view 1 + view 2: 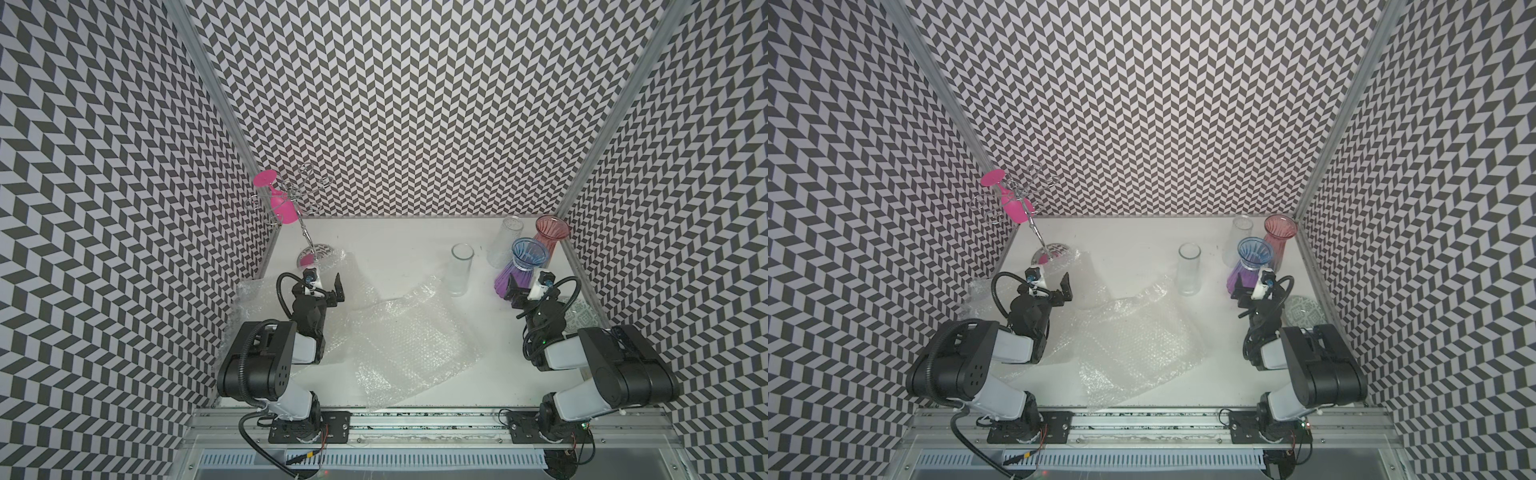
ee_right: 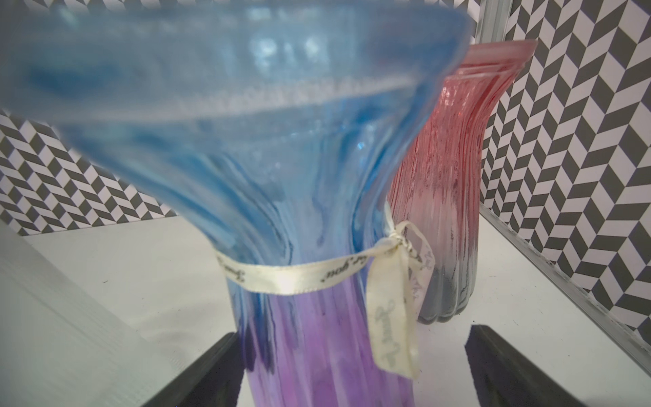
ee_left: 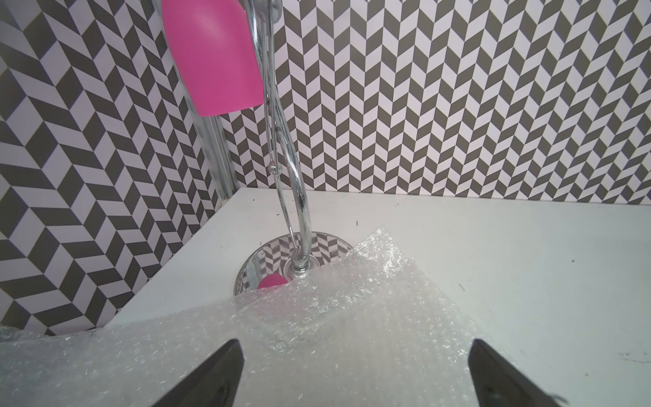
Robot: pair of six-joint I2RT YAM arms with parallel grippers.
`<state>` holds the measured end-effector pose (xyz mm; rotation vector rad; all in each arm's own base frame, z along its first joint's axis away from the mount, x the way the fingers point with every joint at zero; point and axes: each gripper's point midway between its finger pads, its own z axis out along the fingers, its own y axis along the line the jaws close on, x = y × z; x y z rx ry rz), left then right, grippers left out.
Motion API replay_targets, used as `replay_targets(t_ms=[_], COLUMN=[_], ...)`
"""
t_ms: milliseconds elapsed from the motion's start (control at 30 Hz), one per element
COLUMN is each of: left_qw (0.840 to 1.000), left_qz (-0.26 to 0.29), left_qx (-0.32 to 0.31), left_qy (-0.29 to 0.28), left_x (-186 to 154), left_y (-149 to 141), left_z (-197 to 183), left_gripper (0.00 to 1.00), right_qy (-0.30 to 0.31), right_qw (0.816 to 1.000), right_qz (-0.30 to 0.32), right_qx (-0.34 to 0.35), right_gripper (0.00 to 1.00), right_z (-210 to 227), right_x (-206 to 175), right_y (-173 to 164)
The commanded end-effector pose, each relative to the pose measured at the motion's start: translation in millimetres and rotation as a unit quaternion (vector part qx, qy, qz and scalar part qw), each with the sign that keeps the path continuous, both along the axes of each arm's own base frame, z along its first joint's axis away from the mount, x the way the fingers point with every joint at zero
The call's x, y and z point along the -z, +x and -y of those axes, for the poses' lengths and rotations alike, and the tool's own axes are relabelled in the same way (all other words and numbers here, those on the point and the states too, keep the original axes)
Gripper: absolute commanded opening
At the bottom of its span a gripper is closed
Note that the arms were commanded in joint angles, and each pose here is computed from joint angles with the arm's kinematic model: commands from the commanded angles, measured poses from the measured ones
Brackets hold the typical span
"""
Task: Unwrap the vase from the bubble wrap
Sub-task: Reset both arms
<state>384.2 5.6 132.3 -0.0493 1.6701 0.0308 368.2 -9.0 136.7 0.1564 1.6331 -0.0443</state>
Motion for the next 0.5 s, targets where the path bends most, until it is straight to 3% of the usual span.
replay_targets(t_ms=[0,467], left_qw=[1.000,1.000], left_qz=[0.025,0.021], left_qx=[-0.002,-0.001], left_qy=[0.007,0.007], left_x=[-13.4,-12.0], left_y=[0.7,2.6], left_z=[0.7,0.4], left_gripper=[1.00,1.00], right_qy=[0.004,0.003], right_qw=[1.000,1.000], right_qz=[0.013,0.016], right_qx=[0.020,0.019], right_gripper=[0.99,0.99], right_z=[8.2,7.5], right_x=[-6.7,-7.9], right_y=[4.1,4.5])
